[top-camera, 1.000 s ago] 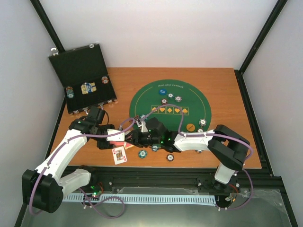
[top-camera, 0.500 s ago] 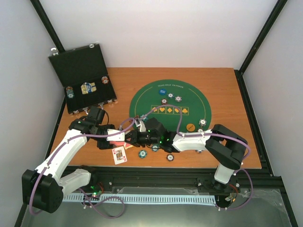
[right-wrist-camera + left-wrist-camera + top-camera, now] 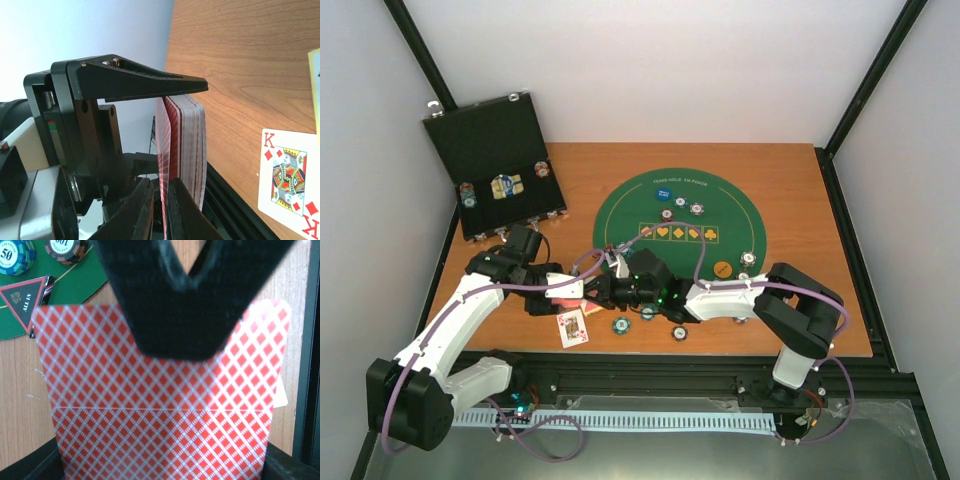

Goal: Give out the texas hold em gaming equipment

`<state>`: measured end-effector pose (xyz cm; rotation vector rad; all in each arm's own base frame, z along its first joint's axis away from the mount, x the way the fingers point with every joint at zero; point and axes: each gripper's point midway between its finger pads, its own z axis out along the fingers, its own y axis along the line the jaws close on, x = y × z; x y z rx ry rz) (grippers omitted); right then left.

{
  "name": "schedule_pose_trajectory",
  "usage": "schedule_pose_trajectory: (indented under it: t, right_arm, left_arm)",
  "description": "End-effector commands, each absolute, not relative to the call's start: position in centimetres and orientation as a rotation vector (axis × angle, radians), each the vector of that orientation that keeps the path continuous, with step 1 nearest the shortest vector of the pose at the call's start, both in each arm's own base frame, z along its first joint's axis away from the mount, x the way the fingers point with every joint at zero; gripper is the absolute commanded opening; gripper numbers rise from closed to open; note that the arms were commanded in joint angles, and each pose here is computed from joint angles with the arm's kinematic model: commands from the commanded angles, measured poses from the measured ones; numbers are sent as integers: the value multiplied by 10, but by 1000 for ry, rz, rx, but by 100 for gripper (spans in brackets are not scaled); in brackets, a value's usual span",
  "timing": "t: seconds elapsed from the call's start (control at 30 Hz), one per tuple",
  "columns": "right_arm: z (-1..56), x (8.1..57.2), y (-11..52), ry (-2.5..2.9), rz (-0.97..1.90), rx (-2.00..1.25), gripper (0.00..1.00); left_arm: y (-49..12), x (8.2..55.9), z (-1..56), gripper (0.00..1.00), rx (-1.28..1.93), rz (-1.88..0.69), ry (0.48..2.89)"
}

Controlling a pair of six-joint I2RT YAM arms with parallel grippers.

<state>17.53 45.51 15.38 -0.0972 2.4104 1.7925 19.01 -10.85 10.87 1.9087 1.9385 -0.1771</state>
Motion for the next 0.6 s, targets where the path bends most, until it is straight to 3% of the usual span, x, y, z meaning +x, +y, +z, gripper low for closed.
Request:
schedule_pose_trajectory:
  t: [0.0, 0.47, 0.57]
  right_arm:
    - [170, 185, 442, 2342, 1807, -59, 3]
    - [182, 215, 376, 2300, 1701, 30, 3]
    - [178, 213, 388, 2344, 1680, -29, 27]
  left_arm:
    - [-111, 198, 117, 53, 1898, -142, 1899]
    - [-112, 199, 117, 50, 1887, -148, 1909]
    - [-112, 199, 118, 50, 1885, -145, 1907]
